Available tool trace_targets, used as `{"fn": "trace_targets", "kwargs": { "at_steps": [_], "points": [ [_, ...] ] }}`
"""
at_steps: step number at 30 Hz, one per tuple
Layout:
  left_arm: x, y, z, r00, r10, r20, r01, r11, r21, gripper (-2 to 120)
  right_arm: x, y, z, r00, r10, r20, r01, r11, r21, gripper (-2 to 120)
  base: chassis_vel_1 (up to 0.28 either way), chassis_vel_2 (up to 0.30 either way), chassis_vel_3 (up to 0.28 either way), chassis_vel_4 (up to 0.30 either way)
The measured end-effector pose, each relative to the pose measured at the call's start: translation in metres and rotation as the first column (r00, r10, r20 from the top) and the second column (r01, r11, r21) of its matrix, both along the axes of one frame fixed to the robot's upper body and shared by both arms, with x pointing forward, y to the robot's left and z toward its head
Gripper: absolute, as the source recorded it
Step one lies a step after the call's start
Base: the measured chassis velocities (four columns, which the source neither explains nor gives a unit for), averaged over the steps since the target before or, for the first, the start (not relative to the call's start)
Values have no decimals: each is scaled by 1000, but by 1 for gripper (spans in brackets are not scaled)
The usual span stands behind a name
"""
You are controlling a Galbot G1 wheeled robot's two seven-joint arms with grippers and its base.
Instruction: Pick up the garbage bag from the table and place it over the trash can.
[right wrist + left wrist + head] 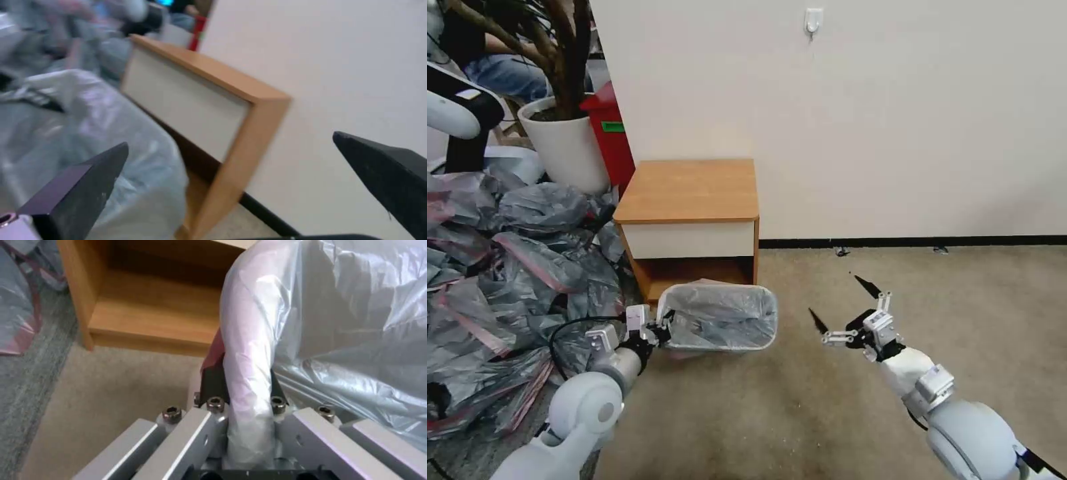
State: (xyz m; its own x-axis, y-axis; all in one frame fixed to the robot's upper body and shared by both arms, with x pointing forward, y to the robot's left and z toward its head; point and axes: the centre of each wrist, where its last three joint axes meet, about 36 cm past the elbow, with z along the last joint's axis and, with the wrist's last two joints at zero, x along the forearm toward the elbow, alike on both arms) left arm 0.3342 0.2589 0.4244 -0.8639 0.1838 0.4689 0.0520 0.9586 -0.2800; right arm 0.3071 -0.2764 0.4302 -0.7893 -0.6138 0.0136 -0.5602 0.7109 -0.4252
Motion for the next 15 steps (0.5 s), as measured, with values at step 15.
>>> {"fn": "trace_targets", "kwargs": {
  "at_steps": [15],
  "points": [
    [-37, -22, 2, 997, -4, 80, -6, 991, 132, 3, -3, 21, 10, 979, 200, -29, -202, 967, -155, 76, 0, 0, 0, 0]
  ]
}}
